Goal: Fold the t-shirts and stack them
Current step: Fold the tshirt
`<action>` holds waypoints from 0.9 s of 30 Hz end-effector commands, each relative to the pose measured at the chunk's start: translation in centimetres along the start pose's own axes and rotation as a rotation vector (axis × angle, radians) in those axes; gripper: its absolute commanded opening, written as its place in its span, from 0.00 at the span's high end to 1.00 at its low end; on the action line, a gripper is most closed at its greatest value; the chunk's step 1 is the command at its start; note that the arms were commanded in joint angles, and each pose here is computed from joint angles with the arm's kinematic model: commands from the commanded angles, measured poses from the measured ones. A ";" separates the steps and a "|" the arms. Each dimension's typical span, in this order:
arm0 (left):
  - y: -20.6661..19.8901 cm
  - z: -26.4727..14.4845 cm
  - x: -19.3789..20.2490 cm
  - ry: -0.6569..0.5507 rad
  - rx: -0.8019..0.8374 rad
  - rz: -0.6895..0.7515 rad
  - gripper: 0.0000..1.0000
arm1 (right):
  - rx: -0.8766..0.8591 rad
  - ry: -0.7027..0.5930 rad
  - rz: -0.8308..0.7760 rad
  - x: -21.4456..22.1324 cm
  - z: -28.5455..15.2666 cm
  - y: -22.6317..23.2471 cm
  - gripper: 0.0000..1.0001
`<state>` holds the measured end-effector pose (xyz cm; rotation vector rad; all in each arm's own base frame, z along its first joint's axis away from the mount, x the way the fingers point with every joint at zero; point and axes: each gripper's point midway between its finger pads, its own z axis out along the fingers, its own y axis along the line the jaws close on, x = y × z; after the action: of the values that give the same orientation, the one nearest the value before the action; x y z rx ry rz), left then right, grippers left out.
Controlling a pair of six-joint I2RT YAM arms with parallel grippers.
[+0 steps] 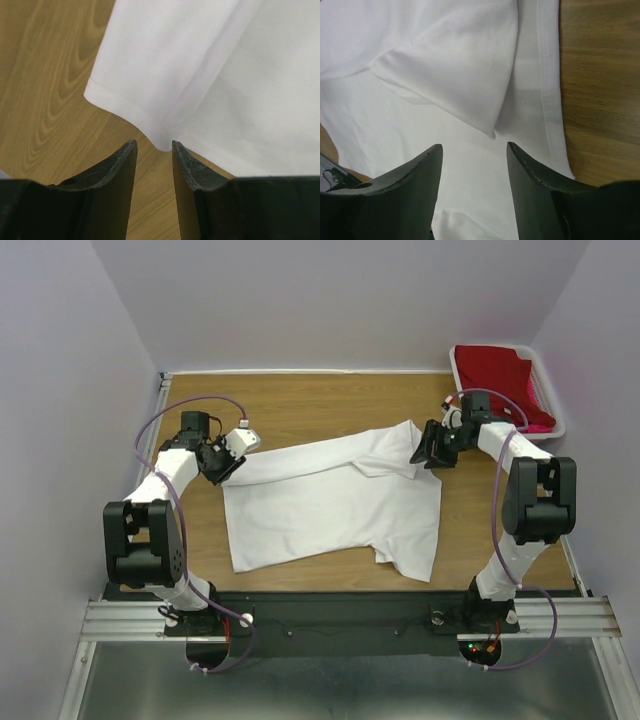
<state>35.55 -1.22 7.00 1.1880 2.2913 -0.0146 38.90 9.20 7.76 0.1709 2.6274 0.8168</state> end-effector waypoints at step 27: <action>5.0 2.3 -5.4 -0.134 -0.040 -0.306 0.50 | 0.006 -0.187 -0.192 -14.6 5.2 0.3 0.50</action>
<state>41.39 -3.14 7.41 0.8278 2.3480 -0.1763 52.59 7.78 5.93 0.0411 2.5182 0.6672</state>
